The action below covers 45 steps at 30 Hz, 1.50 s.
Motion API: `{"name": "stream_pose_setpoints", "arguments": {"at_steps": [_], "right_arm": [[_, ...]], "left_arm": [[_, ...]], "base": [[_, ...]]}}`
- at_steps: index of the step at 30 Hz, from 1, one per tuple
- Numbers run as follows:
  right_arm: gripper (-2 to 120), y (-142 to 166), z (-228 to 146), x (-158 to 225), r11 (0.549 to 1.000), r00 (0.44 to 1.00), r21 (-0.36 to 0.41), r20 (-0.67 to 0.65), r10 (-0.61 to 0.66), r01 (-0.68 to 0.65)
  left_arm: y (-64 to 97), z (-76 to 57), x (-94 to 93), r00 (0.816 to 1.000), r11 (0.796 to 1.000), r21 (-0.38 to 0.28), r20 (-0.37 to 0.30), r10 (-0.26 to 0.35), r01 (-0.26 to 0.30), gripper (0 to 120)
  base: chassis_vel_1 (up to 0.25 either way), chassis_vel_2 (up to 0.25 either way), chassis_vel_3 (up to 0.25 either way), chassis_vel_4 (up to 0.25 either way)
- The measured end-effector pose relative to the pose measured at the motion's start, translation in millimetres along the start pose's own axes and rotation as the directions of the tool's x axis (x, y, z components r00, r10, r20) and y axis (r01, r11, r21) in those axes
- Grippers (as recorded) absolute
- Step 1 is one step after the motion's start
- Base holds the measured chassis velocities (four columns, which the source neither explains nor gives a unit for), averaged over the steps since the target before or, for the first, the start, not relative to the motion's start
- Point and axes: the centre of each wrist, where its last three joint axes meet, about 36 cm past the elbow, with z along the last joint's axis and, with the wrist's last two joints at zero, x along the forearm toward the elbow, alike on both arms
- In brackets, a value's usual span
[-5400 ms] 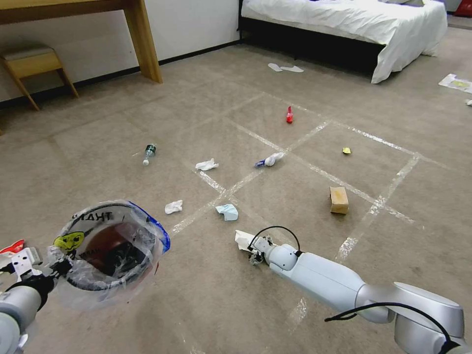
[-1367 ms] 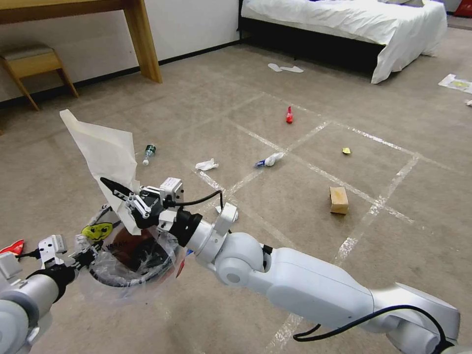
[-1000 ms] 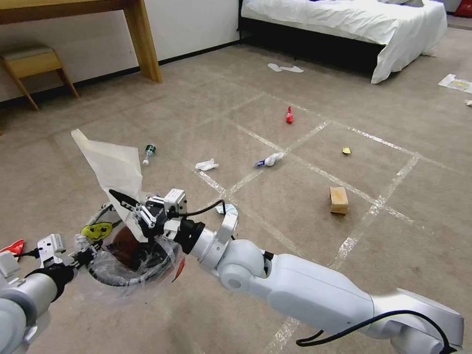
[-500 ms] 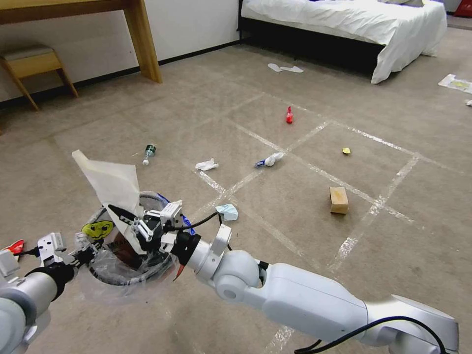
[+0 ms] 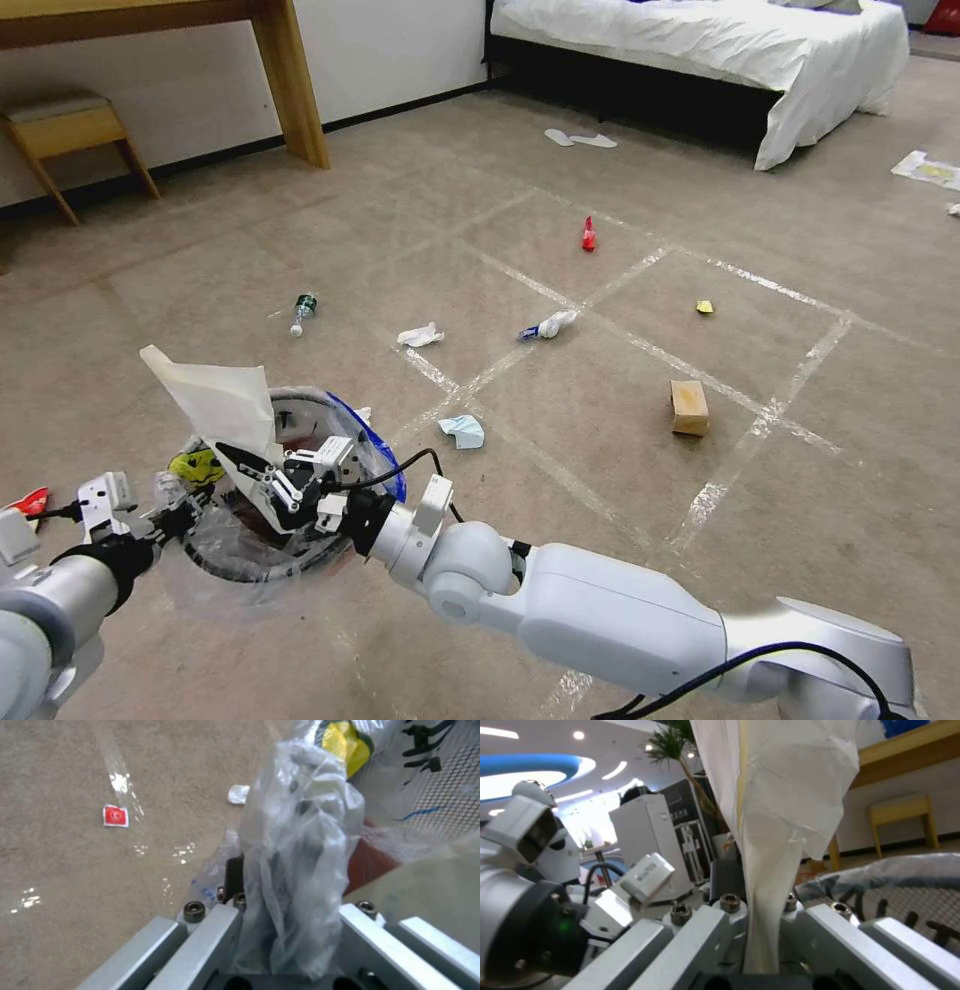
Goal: Pick up the trash bin and place the garbage on the floor into it.
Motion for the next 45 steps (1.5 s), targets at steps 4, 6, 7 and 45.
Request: {"name": "stream_pose_setpoints", "arguments": {"at_steps": [4,6,7,45], "right_arm": [[0,-5.5,4.6,-1.3,1.0,1.0,0.009,-0.004,0.005,-0.005],[0,-5.5,4.7,-1.5,1.0,1.0,0.009,-0.004,0.005,-0.005],[0,-5.7,4.9,-1.4,1.0,1.0,0.01,-0.004,0.005,-0.005],[0,-23.9,23.0,21.8,0.996,0.998,0.085,-0.065,-0.02,0.025]], "left_arm": [[-0.5,0.3,0.7,1.0,1.0,0.001,0.0,0.002,-0.002,1],[-0.5,0.3,0.7,1.0,1.0,0.001,0.0,0.003,-0.003,1],[-0.4,0.2,0.7,1.0,1.0,0.001,0.0,0.003,-0.003,1],[0.8,-2.0,-4.5,1.0,1.0,0.016,0.007,0.013,-0.013,1]], "base": [[0.0,0.0,0.0,0.0],[0.0,0.0,0.0,0.0],[0.0,0.0,0.0,0.0],[0.0,0.0,0.0,0.0]]}}
